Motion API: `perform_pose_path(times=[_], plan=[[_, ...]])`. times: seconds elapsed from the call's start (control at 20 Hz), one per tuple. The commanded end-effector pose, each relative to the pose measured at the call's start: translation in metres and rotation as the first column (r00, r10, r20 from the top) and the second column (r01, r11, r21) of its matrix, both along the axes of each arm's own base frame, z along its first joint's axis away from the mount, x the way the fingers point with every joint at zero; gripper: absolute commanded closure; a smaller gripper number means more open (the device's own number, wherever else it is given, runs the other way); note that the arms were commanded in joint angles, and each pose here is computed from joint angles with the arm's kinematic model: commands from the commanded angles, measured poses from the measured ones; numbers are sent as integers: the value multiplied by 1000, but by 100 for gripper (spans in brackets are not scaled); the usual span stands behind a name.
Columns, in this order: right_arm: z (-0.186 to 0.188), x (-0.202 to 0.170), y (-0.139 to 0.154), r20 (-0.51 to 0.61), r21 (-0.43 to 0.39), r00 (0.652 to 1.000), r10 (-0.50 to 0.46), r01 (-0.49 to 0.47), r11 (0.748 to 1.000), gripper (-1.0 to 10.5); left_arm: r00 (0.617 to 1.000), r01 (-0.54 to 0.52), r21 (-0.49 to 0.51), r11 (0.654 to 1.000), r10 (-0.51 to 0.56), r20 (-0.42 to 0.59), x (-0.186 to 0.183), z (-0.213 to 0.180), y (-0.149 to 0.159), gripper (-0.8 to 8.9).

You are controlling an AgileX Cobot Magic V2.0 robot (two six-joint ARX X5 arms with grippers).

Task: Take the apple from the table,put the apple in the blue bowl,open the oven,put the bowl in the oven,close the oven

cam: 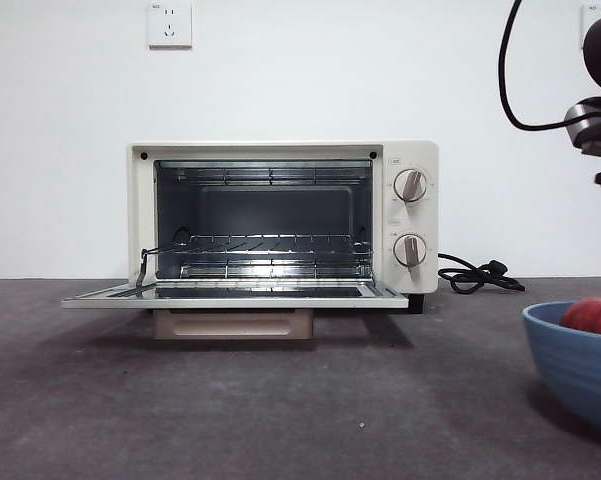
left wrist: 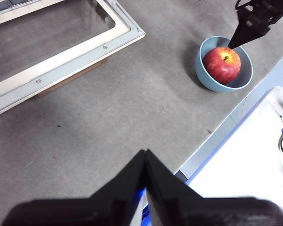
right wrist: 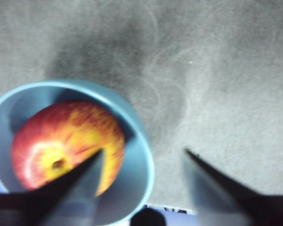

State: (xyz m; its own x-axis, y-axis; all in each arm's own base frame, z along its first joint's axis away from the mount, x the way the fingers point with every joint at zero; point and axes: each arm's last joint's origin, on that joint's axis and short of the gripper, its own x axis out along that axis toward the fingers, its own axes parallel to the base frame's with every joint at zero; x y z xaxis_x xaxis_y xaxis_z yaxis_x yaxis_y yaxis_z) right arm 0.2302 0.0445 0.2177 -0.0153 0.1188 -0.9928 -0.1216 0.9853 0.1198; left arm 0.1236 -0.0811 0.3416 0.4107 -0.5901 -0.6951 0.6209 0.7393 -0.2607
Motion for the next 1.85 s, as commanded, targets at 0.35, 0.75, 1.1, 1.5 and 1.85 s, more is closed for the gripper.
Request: perform_pose_path(times=[0.35, 0.75, 1.1, 1.5, 1.85], plan=[[-15, 9, 2, -37, -7, 999, 12, -13, 1000, 725, 1000, 2, 1, 1000, -2, -7, -1, -2, 0, 819], [-19, 12, 2, -48, -5, 999, 12, -12, 1000, 958, 1000, 2, 1, 1000, -2, -7, -1, -2, 0, 819], [-4, 16, 4, -23, 5, 1000, -5, 5, 1000, 958, 1000, 1, -7, 1000, -1, 9, -5, 0, 2, 819], [77, 34, 72, 300, 103, 954, 2, -34, 994, 959, 1000, 1, -14, 1000, -1, 19, -9, 2, 4, 819], [87, 81, 115, 346, 171, 936, -57, -4, 985, 959, 1000, 2, -17, 1000, -1, 25, -18, 4, 10, 819]])
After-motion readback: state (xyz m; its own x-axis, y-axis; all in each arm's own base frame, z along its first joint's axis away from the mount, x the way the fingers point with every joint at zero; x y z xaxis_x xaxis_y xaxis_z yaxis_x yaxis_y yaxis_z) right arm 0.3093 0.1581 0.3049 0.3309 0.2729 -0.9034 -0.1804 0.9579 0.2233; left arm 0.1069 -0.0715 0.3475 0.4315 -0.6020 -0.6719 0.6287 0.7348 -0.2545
